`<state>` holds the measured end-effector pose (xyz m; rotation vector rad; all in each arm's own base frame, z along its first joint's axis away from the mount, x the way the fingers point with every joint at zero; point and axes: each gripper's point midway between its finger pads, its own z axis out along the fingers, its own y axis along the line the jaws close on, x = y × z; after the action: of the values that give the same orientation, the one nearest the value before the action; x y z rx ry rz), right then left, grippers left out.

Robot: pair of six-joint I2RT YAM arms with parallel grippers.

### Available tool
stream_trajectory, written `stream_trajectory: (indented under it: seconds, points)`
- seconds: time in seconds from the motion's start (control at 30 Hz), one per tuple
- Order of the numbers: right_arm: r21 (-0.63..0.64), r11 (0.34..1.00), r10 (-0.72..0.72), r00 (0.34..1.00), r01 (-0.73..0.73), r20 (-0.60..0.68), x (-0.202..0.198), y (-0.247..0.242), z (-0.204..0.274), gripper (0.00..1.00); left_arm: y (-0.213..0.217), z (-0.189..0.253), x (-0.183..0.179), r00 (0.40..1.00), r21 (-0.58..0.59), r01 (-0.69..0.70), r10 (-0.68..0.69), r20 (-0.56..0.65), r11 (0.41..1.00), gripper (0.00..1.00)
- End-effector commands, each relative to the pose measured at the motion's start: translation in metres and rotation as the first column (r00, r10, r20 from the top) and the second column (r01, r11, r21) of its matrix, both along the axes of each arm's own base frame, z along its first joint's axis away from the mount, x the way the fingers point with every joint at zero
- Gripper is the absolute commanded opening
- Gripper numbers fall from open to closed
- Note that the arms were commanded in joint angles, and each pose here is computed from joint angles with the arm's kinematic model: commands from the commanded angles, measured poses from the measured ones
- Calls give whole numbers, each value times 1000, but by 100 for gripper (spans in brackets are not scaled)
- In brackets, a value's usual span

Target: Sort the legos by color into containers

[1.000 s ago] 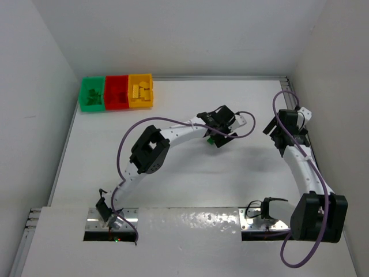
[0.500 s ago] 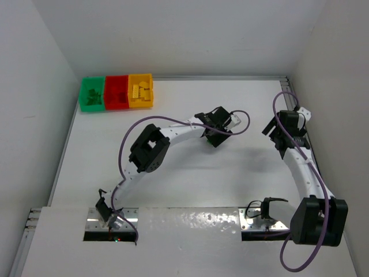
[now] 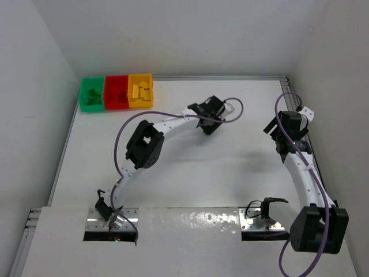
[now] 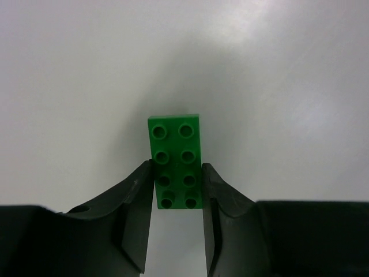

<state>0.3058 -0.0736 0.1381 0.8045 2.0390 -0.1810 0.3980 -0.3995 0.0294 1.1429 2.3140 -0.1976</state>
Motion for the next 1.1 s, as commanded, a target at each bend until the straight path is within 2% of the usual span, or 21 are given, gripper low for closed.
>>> stream_trajectory:
  seconds: [0.0,0.03,0.1,0.17,0.2,0.23,0.27,0.33,0.37,0.47,0.57,0.7,0.9,1.07]
  points:
    - [28,1000,11,999,-13,50,9,6,2,75,79,113,95,953,-134,-211,235,194,968,0]
    - [39,999,21,998,-23,62,11,8,2,73,125,127,122,920,-137,-295,320,226,946,0]
    - [71,995,63,996,-68,70,16,18,0,68,178,167,142,865,-170,-375,410,290,911,0]
    - [94,988,116,989,-124,88,24,30,5,65,279,204,166,757,-208,-519,558,340,829,0]
    - [90,985,141,985,-150,94,28,35,8,66,305,211,169,727,-211,-553,590,351,806,0]
    - [85,981,167,981,-175,99,33,41,11,66,328,215,172,700,-213,-582,617,360,785,0]
    - [62,977,195,973,-204,125,41,46,22,67,374,217,175,649,-209,-640,666,369,739,0]
    - [0,952,303,943,-306,139,54,71,38,67,416,214,178,604,-213,-687,708,364,695,0]
    - [-14,942,334,934,-335,127,60,79,36,67,456,213,178,557,-216,-731,748,361,648,0]
    - [-15,894,445,886,-447,131,77,113,43,68,512,200,183,489,-206,-788,794,361,580,0]
    - [18,867,490,857,-499,159,90,137,49,68,540,184,195,468,-199,-807,807,360,556,0]
    - [-19,826,559,815,-563,152,99,158,62,68,563,169,207,436,-235,-816,829,350,529,0]
    - [-41,801,597,792,-597,123,101,169,69,68,602,134,211,372,-235,-857,867,332,458,0]
    - [-61,791,611,782,-609,120,101,175,74,68,602,114,216,399,-232,-848,863,310,476,0]
